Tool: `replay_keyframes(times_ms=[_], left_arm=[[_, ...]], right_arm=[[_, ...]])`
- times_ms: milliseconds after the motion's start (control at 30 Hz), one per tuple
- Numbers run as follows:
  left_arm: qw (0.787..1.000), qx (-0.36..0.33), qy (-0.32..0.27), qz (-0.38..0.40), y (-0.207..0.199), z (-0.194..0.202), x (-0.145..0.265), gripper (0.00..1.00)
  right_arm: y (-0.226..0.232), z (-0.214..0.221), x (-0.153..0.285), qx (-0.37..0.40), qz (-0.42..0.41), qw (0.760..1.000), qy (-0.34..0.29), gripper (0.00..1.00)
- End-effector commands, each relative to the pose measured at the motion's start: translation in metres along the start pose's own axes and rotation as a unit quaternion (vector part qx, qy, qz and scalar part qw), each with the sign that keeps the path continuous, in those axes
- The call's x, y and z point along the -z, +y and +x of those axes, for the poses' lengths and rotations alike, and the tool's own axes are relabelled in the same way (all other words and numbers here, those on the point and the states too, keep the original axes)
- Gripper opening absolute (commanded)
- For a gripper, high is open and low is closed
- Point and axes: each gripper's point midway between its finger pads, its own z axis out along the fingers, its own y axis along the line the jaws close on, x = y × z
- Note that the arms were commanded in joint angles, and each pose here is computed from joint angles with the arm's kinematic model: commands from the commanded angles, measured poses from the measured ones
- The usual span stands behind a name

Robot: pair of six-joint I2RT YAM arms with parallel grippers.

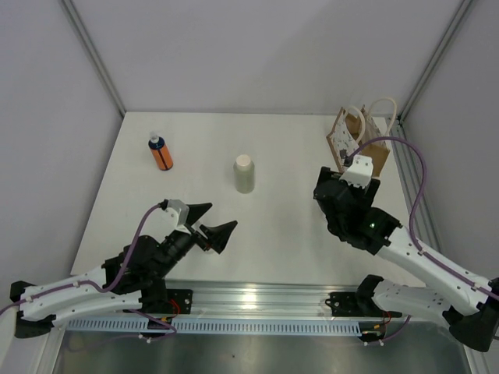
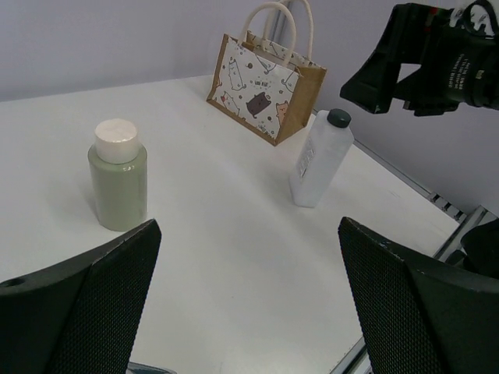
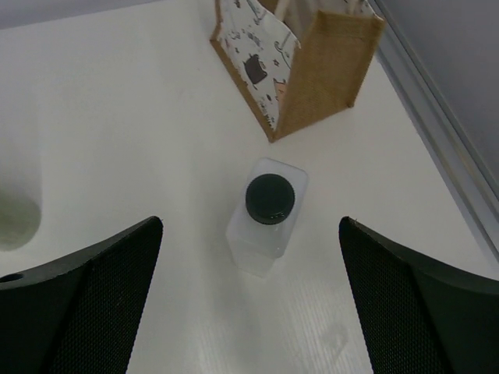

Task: Place the personal care products into the canvas bag

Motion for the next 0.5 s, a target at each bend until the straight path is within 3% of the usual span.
replay_keyframes(times_ms=[0,467], left_arm=[[1.0,0.002,-0.009,0.002,-0.003,-0.004,-0.003,0.99],[1.0,-0.002,-0.005,-0.001,-0.003,-0.001,-0.005,0.99]], right_arm=[[-0.026,0.011,-0.02,-0.022,0.069,0.997,0.011,1.0],[-0.024,0.05,-0.069,-0.037,0.066,0.995,0.062,0.97]])
